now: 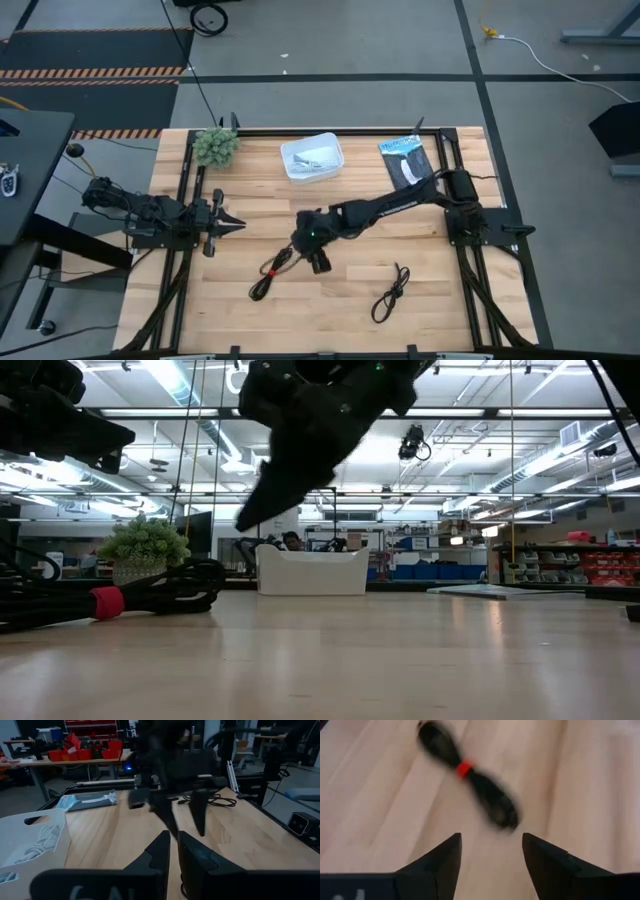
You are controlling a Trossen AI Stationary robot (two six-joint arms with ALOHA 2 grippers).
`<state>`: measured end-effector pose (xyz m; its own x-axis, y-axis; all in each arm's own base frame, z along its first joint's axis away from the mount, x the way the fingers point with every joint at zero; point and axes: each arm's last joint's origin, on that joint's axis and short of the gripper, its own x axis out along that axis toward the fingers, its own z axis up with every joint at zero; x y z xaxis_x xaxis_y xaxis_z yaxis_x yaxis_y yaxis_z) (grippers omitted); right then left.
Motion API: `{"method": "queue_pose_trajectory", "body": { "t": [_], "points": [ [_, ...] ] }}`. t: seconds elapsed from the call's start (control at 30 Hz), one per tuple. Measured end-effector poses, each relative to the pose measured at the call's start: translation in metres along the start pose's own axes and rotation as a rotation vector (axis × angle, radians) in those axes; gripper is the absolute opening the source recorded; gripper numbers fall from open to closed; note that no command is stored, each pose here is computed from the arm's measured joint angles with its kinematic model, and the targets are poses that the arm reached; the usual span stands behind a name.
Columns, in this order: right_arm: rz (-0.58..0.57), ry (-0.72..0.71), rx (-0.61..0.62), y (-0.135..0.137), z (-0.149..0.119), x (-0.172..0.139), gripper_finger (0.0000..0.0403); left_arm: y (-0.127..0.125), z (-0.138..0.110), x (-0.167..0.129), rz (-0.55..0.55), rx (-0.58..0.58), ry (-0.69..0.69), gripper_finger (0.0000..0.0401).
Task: Pick and place USB-C Cables
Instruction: Put the right black charger cable into the white bin
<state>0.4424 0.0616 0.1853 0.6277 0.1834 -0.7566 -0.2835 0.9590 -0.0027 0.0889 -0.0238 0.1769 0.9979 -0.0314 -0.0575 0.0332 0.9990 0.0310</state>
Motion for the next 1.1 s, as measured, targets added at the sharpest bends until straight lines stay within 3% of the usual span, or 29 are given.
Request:
{"method": "queue_pose_trajectory", "body": {
  "t": [0.17,0.33,0.63,0.9,1.1],
  "points": [
    [0.057,0.205,0.033,0.03,-0.012,-0.019,0.0217,0.0,0.0,0.0,0.0,0.0,0.0,0.0043],
    [0.205,0.404,0.031,0.069,-0.023,-0.046,0.0212,0.0,0.0,0.0,0.0,0.0,0.0,0.0043],
    [0.22,0.724,0.092,0.12,-0.044,-0.097,0.0208,0.0,0.0,0.0,0.0,0.0,0.0,0.0043],
    [0.084,0.766,0.048,0.157,-0.059,-0.1,0.021,0.0,0.0,0.0,0.0,0.0,0.0,0.0043],
    [0.027,0.779,0.162,0.173,-0.074,-0.096,0.0232,0.0,0.0,0.0,0.0,0.0,0.0,0.0043]
  ]
}}
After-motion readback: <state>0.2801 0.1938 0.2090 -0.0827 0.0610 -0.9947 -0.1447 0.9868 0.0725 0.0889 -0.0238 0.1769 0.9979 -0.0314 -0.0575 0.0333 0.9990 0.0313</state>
